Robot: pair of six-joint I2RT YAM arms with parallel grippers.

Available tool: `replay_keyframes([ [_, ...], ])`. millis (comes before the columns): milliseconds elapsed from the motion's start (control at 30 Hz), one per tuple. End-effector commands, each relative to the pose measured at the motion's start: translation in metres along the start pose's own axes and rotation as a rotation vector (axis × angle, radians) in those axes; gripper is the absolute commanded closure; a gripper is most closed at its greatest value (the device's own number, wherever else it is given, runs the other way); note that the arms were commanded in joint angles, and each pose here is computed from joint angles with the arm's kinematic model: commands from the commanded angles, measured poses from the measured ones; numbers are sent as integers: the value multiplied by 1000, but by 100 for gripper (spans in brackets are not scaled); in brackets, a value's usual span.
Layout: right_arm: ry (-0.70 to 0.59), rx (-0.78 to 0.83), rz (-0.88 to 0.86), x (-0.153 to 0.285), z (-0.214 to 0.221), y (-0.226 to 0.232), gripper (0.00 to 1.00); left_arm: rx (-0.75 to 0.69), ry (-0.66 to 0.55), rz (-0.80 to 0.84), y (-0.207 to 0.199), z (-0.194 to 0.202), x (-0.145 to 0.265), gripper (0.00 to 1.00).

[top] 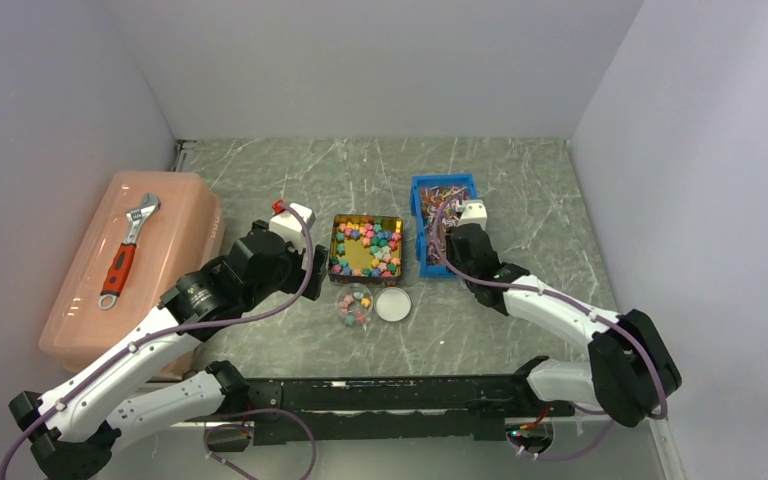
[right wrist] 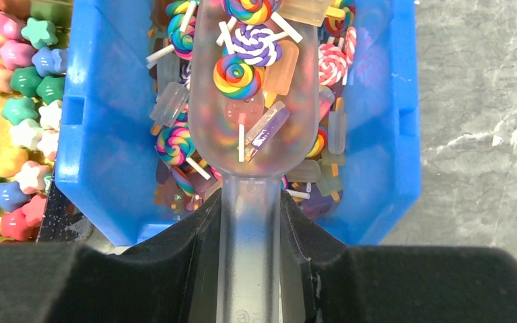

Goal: Pack the candies
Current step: Scoop the fake candies from the storage box, then place the fake candies in the packing bottle.

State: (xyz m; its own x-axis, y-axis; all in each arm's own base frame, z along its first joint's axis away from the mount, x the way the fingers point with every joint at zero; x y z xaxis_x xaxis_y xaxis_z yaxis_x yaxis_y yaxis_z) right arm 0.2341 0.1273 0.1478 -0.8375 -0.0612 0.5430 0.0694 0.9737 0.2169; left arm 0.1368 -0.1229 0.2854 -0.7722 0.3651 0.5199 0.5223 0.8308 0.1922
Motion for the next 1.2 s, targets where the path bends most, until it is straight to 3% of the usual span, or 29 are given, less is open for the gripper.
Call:
replay_keyframes([
  [0,-98,-27,-66,12,-18,6,100,10,-30,2,1,-4,0,1],
  [600,-65,55,-148,68,-22,17,100,21,-47,-46,6,-4,6,1],
  [1167,46,168,-443,122,-14,43,100,56,-88,-156,23,-5,32,1],
])
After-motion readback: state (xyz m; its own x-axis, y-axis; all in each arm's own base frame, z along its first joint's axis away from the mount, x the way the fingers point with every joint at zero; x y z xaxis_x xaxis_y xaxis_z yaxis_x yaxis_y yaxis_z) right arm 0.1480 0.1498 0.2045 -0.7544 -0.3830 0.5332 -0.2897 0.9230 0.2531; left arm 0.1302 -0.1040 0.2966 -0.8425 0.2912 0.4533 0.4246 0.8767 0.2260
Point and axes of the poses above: each gripper's point midway between its finger pads, its own x axis back along the fingers, its own y axis along the line the jaws close on, z = x × y, the point moved 10 cm from there along x, back along the fingers, and after that the axes turned 15 degrees about -x, right-handed, at the moved point
